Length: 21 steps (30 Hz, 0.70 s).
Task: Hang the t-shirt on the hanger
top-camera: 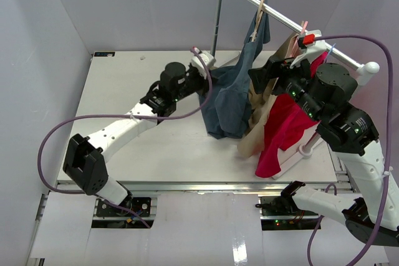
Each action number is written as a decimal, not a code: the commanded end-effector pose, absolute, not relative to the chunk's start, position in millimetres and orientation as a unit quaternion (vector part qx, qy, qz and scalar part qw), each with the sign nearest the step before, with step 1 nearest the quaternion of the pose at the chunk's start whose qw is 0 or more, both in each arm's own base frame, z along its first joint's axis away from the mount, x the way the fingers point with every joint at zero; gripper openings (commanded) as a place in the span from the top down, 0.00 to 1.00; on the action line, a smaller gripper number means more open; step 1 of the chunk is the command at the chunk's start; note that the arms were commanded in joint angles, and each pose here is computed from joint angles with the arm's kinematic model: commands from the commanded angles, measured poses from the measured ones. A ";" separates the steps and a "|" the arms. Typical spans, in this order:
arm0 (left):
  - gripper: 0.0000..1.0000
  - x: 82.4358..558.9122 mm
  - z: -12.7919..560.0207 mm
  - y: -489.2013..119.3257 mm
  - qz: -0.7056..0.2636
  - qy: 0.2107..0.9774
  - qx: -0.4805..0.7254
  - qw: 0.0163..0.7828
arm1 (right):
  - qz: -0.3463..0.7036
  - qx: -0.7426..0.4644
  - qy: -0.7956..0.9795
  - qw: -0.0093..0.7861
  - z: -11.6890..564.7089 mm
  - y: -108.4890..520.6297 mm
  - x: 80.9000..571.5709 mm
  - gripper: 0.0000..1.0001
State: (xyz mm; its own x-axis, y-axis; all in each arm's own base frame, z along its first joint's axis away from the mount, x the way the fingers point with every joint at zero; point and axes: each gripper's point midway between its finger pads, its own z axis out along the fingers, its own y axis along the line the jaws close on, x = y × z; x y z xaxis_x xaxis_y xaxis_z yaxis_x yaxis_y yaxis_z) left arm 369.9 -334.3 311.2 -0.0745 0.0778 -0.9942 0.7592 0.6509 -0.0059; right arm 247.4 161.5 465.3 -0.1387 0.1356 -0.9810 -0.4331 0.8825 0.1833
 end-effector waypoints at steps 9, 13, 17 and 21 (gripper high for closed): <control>0.42 306.0 377.3 -353.0 -0.386 0.637 0.346 0.570 | 0.201 -0.081 0.701 0.679 478.7 148.6 250.3 0.10; 0.39 302.5 389.5 -368.6 -0.364 0.631 0.347 0.591 | 0.193 -0.074 0.699 0.685 478.0 141.0 247.5 0.10; 0.37 314.1 382.8 -384.0 -0.326 0.646 0.343 0.599 | 0.190 -0.074 0.693 0.691 479.8 134.8 242.3 0.10; 0.35 324.8 371.5 -402.3 -0.281 0.652 0.361 0.604 | 0.182 -0.076 0.692 0.694 478.0 130.7 240.5 0.10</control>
